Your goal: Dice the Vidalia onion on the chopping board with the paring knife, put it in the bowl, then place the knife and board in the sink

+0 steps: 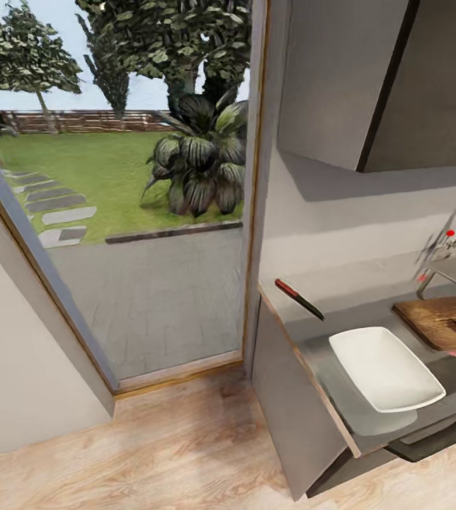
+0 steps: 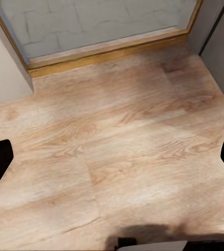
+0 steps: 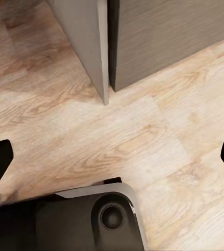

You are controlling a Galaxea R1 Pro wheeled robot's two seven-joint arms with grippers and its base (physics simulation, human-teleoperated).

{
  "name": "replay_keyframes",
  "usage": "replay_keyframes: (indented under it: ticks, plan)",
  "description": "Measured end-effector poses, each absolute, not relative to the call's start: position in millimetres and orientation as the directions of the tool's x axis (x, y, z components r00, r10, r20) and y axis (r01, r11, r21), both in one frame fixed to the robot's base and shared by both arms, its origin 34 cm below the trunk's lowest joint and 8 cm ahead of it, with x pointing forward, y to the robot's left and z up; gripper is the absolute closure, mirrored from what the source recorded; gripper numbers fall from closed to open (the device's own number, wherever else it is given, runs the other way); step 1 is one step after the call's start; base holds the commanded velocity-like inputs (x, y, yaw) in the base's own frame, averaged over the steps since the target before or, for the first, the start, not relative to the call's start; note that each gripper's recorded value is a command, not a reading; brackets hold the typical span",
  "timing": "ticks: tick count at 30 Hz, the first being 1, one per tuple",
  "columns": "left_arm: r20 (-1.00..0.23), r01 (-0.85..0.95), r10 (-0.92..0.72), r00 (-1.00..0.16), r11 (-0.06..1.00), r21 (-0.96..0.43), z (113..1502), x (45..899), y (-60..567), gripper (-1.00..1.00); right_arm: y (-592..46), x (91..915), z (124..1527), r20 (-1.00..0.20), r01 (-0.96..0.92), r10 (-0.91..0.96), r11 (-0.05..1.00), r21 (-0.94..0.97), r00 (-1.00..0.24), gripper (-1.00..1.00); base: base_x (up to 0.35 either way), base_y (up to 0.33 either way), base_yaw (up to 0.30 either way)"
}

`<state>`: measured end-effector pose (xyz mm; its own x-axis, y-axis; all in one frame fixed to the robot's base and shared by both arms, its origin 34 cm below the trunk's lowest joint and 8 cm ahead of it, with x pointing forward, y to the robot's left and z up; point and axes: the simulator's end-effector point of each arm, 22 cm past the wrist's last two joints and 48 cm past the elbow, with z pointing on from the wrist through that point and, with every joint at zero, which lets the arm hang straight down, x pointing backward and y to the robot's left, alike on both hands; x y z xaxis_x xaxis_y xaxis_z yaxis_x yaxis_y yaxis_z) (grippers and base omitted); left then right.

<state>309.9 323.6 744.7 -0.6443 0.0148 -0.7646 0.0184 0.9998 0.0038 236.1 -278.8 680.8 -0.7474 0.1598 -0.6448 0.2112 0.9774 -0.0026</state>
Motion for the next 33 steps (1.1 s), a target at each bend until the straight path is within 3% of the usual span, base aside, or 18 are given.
replay_keyframes:
  ticks: [33]
  plan:
    - [-0.767,0.018,0.016,-0.642,1.000,0.006,744.6,309.5,324.1,-1.00,-278.8,240.2,682.5,-0.654,0.211,0.160,0.977,0.000,-0.739,-1.00,0.136,0.291,-0.242]
